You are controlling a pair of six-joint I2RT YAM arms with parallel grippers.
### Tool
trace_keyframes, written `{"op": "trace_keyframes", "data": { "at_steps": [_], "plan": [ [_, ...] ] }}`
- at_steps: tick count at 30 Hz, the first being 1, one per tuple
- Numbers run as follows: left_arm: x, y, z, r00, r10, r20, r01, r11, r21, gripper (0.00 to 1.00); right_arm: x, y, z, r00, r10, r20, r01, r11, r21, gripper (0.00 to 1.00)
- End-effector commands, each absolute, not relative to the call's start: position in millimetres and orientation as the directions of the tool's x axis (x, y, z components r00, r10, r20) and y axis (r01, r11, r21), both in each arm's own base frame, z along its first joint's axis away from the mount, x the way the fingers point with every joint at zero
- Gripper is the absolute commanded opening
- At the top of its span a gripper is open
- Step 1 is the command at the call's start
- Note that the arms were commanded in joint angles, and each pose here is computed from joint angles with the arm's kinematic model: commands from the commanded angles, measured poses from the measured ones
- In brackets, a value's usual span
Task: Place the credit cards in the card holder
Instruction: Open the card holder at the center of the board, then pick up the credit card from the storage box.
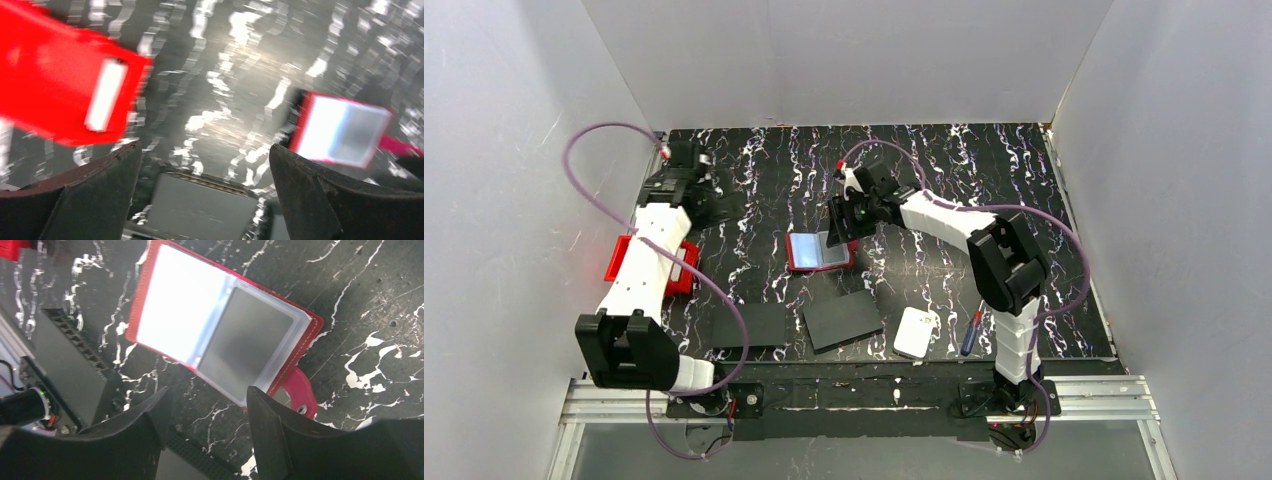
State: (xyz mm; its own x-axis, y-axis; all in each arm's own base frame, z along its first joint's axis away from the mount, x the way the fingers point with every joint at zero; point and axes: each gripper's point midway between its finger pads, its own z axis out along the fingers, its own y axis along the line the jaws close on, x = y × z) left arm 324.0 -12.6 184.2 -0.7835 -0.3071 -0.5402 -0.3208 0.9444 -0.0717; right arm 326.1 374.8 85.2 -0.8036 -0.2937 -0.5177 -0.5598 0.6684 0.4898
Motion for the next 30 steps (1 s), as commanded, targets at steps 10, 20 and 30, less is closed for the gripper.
{"op": "trace_keyframes", "data": {
  "at_steps": [10,20,30],
  "plan": [
    [280.3,71.1,154.3,-0.800,-0.096,-0.592,-0.233,0.959,0.160,0.98,240.2,400.2,182.5,-0.672,-0.274,-0.688,-0.734,0.372,0.568,0.71],
    [282.6,62.4,131.7,-0.869,0.135,-0.476,0.109,0.991,0.082,0.98,204.5,389.4,233.0,-0.598,-0.191,-0.778,-0.799,0.222,0.559,0.73],
    [282.1,76.4,109.3,-0.894,0.059,-0.444,0.082,0.996,-0.031,0.98,162.3,403.6,249.5,-0.485,-0.244,-0.840,-0.874,0.156,0.460,0.74]
  ]
}}
